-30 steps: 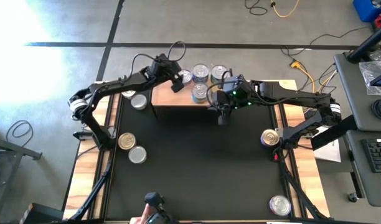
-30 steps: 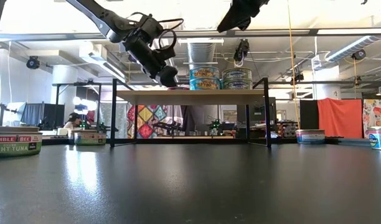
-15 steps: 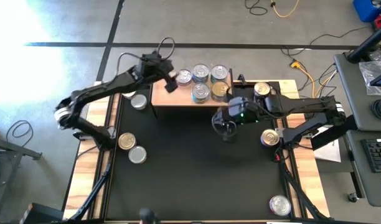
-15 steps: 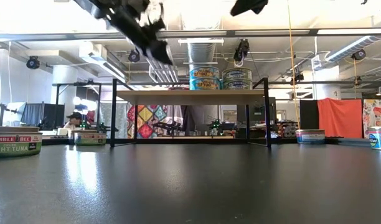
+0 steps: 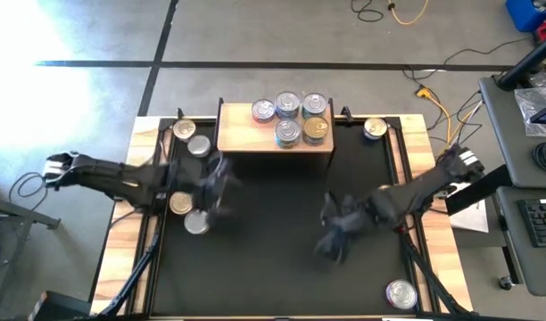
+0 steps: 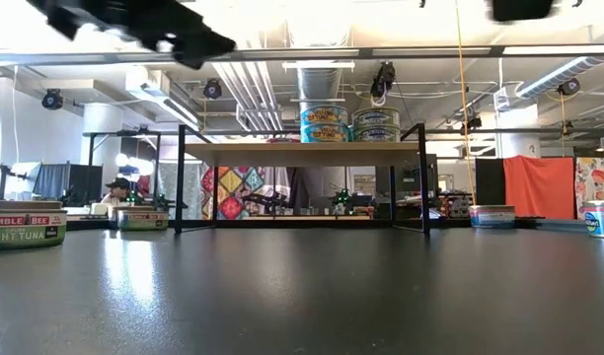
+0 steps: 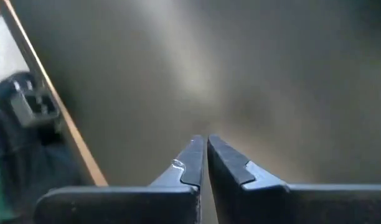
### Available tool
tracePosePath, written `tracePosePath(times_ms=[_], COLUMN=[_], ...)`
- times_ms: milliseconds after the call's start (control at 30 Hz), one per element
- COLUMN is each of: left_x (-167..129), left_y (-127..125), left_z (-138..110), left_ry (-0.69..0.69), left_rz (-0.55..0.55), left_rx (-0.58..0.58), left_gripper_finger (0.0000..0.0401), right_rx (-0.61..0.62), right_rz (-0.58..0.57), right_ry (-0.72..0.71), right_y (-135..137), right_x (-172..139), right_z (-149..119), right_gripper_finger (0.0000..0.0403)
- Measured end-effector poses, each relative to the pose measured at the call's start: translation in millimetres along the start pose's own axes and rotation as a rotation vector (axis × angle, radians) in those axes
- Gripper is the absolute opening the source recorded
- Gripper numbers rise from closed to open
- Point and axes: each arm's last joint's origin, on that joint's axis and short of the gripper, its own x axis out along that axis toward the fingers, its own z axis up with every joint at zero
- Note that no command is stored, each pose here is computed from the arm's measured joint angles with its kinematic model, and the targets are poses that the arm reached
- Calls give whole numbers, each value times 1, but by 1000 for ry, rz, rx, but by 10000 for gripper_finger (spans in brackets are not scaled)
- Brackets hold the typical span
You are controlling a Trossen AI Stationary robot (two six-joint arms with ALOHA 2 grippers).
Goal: Stack canned seafood by type on shelf
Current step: Stack the red tuna can on the top of the red tuna can on the shelf
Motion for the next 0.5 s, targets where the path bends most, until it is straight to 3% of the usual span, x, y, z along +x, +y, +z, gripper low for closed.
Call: tracePosePath(times_ms=[100,200,367,500], left_x=[3,5,-6,-16], left_y=[-37,-73,-122,-146], left_z=[-20,-44,-77,-84], left_ry=[-28,-75,-171,-274], left_rz=[-143,-247,-201,-137], left_rx=[-31,-97,-178,-189], left_gripper_finger=[278,270,251,243], right_rx=[150,275,432,552], right_rz=[-40,-183,-498,-562], right_ry=[195,383,596,724], right_y=[21,34,39,45], right_x=[20,37,58,67], right_z=[-31,-66,-118,-152], right_gripper_finger=[13,13,13,13])
